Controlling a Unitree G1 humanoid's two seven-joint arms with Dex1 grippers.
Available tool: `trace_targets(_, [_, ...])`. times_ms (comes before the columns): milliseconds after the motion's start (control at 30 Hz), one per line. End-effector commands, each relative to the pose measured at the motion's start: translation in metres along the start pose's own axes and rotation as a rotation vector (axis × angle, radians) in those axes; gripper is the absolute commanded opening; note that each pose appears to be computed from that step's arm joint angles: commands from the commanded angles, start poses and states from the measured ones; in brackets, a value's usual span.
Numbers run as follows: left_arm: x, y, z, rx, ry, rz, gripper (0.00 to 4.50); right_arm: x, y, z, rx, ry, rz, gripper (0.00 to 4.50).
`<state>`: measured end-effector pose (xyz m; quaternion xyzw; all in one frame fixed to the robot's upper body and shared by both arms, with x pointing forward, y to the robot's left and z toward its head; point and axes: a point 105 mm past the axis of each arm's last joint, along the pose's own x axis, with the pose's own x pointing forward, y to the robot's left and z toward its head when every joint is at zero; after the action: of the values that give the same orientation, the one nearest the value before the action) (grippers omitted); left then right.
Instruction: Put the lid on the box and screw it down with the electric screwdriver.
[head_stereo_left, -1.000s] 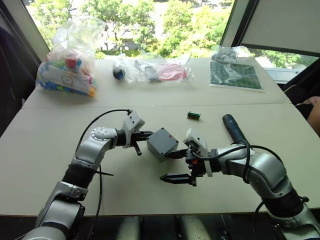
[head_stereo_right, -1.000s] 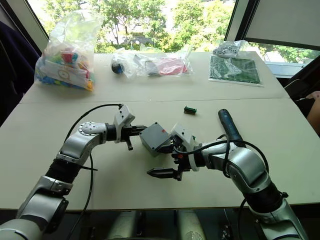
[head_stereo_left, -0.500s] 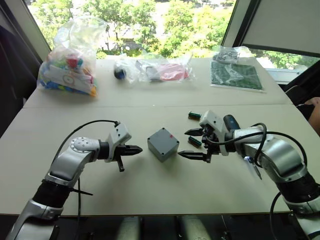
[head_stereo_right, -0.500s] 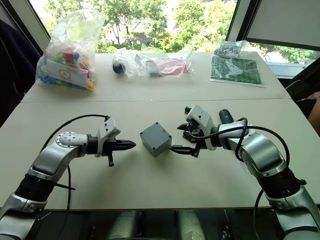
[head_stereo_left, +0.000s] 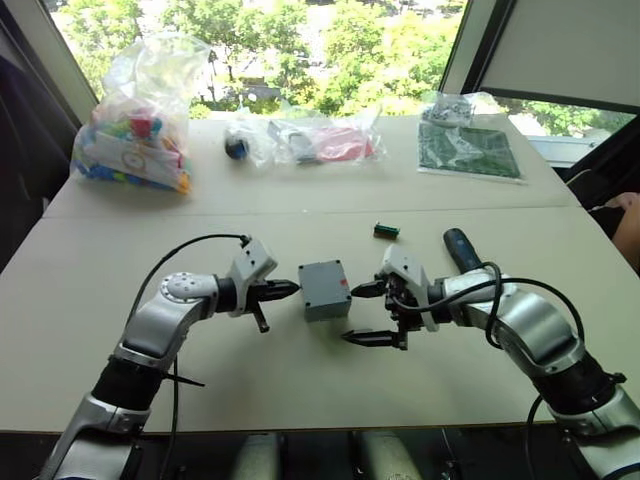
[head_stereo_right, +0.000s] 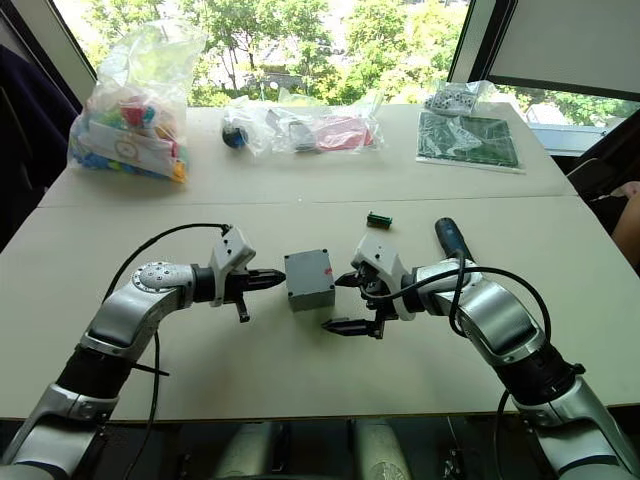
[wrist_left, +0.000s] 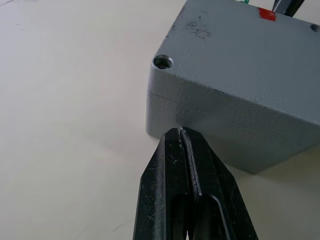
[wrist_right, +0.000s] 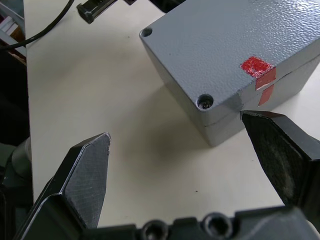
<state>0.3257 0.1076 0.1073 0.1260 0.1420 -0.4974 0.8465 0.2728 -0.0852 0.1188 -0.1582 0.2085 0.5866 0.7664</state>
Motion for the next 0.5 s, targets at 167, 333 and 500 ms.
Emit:
trace_targets(167, [0.002, 0.003, 0.016, 0.055, -0.057, 0.007, 0.0, -0.002, 0.003, 0.011, -0.03, -0.04, -0.013, 4.47])
trace_targets(333, [-0.001, 0.002, 0.015, 0.055, -0.054, 0.004, 0.0, -0.012, -0.006, 0.011, -0.033, -0.033, -0.061, 4.47])
trace_targets(500, [-0.03, 0.015, 0.024, 0.018, -0.065, 0.032, 0.0, -0.07, -0.06, 0.058, 0.004, -0.247, -0.254, 4.47])
